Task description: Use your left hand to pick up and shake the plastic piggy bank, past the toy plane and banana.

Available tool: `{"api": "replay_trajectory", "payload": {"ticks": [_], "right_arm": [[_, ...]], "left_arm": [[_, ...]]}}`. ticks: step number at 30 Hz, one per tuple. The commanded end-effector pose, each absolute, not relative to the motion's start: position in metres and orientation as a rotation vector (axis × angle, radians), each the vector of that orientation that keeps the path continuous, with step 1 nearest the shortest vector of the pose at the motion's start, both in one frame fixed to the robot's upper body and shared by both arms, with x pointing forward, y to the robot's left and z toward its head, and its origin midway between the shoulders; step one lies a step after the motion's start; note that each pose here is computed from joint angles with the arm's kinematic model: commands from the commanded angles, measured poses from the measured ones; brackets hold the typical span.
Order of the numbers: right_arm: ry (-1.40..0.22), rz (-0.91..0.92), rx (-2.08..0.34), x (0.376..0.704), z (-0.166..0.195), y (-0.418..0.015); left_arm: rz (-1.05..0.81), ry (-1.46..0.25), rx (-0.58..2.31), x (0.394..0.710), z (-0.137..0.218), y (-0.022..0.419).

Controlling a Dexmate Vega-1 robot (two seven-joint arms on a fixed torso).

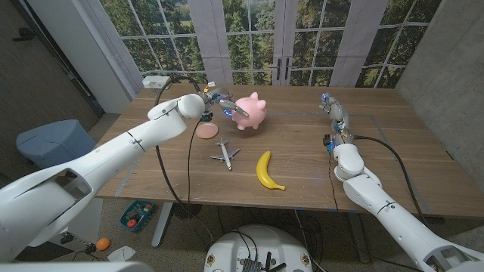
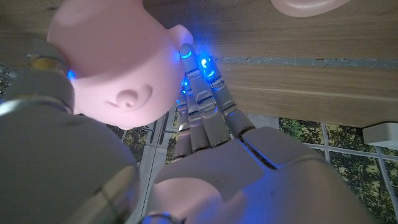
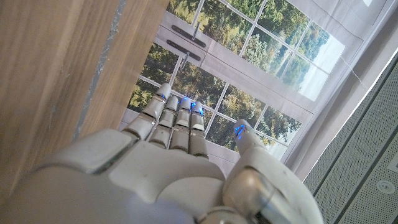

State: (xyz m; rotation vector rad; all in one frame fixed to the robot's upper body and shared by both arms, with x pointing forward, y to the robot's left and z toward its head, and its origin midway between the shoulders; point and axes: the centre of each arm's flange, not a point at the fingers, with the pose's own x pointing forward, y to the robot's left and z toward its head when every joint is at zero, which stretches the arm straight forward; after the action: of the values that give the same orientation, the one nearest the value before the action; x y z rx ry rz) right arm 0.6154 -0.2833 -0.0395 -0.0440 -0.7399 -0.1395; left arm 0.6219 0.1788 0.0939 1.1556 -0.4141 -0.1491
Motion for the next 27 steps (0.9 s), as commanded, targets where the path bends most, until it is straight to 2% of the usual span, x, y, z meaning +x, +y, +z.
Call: {"api": "replay_trajectory", "payload": {"ticks": [1,27], "right_arm": [[-0.734,-0.139,-0.041,0.616,-0.041,-0.283],[-0.736,-0.143,-0.039,0.612,-0.044,-0.286]], "left_arm": [[-0.156,-0.374,1.183,0.633,0.082,0.174],[-0.151,-0.331,1.194,0.646,0.053,0.17]]}}
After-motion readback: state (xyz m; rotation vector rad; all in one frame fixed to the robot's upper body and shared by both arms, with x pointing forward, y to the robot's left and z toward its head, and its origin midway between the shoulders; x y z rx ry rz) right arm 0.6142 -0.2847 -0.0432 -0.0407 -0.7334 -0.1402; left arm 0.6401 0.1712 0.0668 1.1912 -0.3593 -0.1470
